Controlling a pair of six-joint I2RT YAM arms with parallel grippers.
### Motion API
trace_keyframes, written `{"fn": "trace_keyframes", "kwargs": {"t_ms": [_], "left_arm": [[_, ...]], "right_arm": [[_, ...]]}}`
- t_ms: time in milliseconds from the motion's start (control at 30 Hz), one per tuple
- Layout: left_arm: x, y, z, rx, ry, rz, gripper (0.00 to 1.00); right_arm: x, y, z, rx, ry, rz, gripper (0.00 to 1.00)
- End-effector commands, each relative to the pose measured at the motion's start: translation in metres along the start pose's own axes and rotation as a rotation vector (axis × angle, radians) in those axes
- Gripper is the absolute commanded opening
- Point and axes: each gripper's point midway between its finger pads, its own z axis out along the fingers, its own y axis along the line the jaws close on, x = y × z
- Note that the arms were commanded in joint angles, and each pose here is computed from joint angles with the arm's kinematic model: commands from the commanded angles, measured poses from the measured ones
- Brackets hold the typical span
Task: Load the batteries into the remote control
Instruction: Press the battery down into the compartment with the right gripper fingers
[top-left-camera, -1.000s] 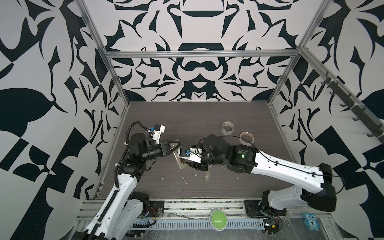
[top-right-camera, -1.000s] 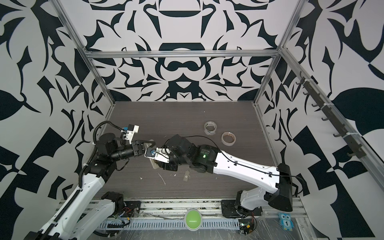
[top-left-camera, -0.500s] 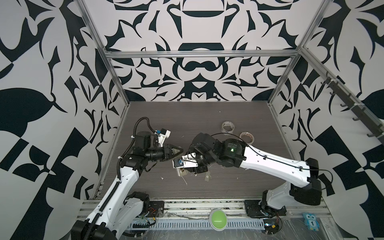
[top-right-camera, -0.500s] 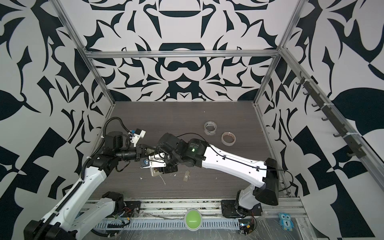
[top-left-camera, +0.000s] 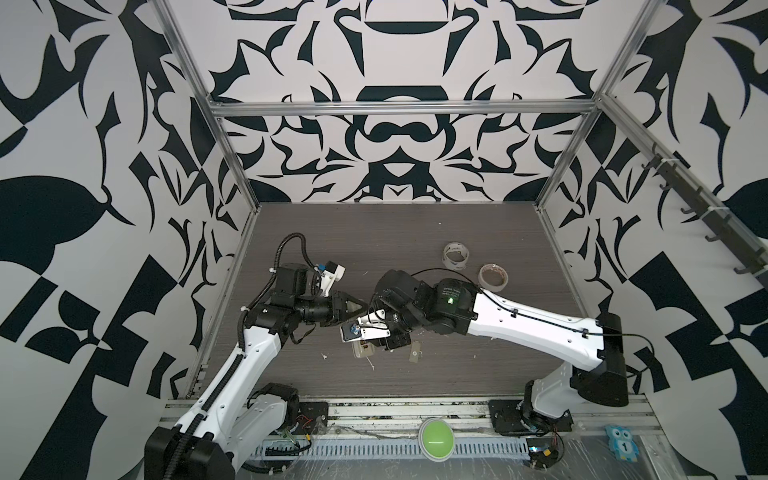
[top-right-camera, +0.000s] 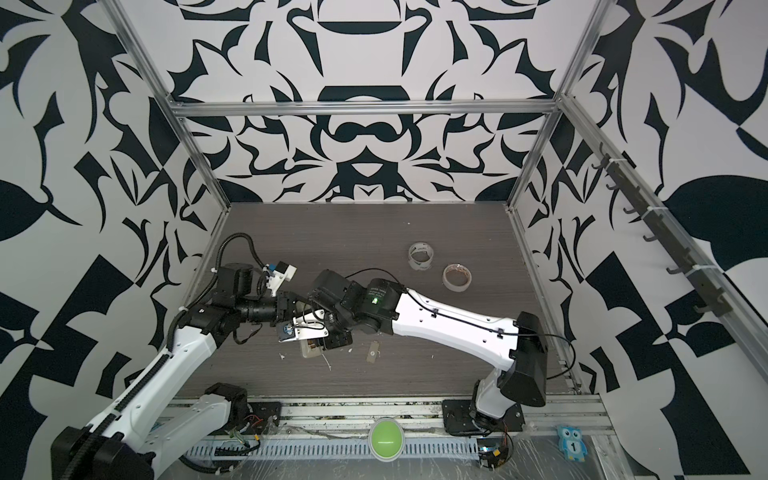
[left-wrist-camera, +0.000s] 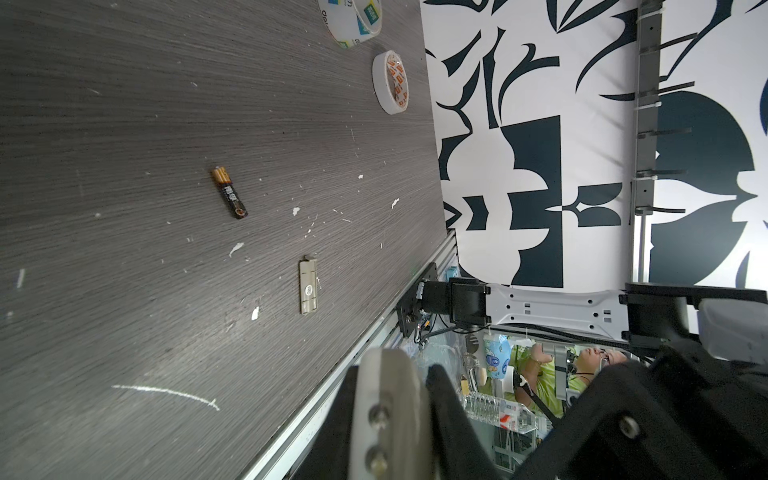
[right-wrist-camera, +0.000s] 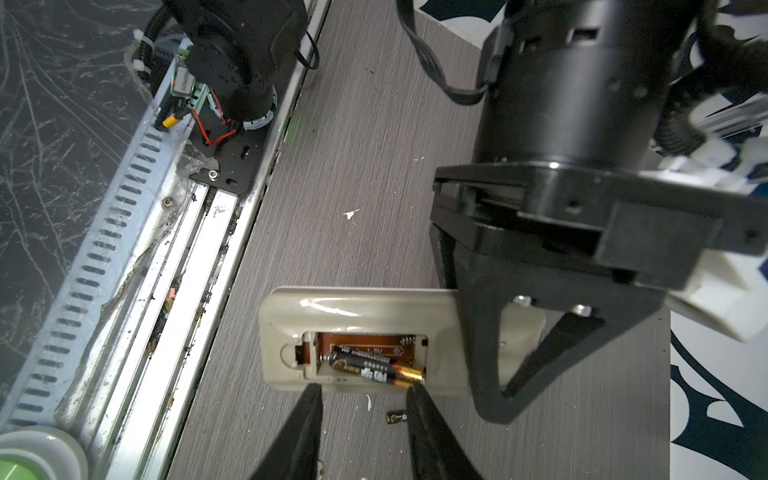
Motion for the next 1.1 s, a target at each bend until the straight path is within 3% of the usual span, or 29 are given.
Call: {"fn": "trace_keyframes", "kwargs": {"t_ms": [0,233,1067], "left_arm": [[0.000,-0.012,-0.003,0.034,-0.002,0.036,0.00],[-0.001,-0.012,-0.004,0.025,-0.015,0.050,0.00],[0.000,-0.013,-0.005,0.025,-0.022,0.061,0.00]], "right_arm": [[-0.021,-0.011,-0.023,0.067,-0.080,-0.009,0.37],[-0.015,-0.015,-0.013,0.059,-0.025,0.043,0.34],[-0.007,-0.024,-0.005,0.095,0.025,0.053,0.26]]}}
